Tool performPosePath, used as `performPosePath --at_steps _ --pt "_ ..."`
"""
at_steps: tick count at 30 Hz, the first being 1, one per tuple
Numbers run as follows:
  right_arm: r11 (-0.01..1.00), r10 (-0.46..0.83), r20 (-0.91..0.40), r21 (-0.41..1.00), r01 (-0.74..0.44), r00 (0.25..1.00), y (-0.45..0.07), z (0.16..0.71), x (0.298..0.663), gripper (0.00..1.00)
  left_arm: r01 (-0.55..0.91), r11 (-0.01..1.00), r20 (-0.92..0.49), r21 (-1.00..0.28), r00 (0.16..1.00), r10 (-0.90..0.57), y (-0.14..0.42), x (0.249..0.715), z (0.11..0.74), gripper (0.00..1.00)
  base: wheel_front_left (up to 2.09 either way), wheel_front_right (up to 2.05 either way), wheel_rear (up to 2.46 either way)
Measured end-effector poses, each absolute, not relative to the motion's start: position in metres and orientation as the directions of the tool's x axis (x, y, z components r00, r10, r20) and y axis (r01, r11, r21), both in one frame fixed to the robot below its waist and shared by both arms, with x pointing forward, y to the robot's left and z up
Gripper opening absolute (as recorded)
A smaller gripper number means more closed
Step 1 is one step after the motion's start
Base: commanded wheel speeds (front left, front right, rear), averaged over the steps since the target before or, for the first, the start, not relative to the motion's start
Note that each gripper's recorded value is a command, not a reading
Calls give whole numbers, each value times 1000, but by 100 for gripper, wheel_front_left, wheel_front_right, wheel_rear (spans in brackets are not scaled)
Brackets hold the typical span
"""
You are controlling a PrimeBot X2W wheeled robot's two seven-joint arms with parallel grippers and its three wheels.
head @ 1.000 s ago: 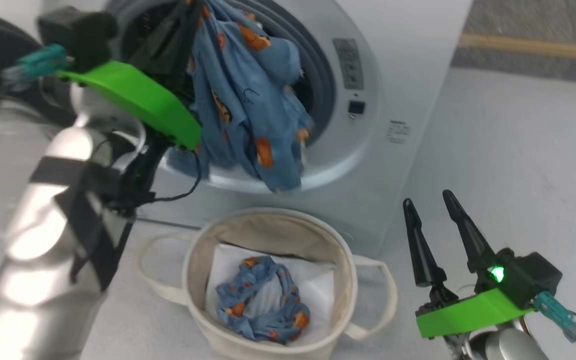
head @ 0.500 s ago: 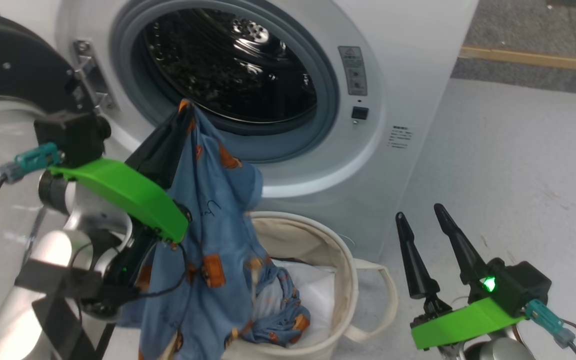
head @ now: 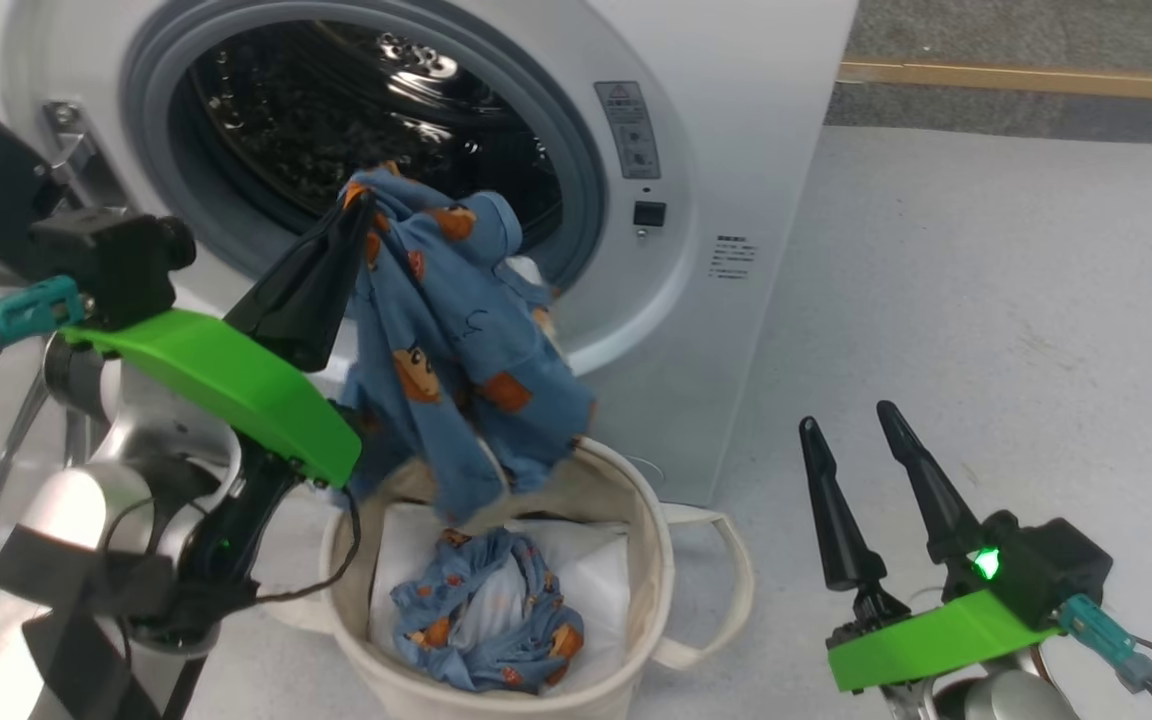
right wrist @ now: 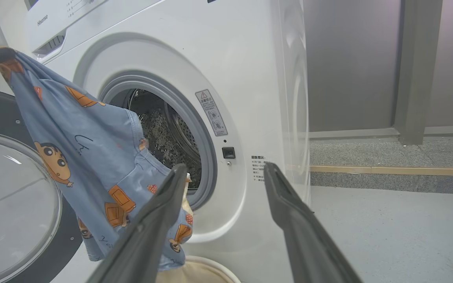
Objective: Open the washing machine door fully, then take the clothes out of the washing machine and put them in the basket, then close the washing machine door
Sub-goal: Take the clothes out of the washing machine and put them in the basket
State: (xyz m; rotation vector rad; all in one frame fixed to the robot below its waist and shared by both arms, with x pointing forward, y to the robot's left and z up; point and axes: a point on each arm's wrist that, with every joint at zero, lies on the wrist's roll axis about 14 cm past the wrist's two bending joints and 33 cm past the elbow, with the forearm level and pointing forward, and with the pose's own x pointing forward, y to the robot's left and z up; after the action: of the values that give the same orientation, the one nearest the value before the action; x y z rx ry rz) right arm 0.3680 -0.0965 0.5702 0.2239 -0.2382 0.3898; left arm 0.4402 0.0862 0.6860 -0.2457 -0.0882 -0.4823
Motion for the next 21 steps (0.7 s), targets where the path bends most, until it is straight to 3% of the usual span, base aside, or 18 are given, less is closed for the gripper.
performPosePath --at_steps 7,21 --pt "914 315 262 174 -366 912 -107 567 369 100 474 844 73 -252 878 -472 75 448 657 0 0 0 0" --pt "929 288 222 173 -328 932 -119 553 384 100 359 869 -164 -340 887 -431 74 465 482 0 0 0 0"
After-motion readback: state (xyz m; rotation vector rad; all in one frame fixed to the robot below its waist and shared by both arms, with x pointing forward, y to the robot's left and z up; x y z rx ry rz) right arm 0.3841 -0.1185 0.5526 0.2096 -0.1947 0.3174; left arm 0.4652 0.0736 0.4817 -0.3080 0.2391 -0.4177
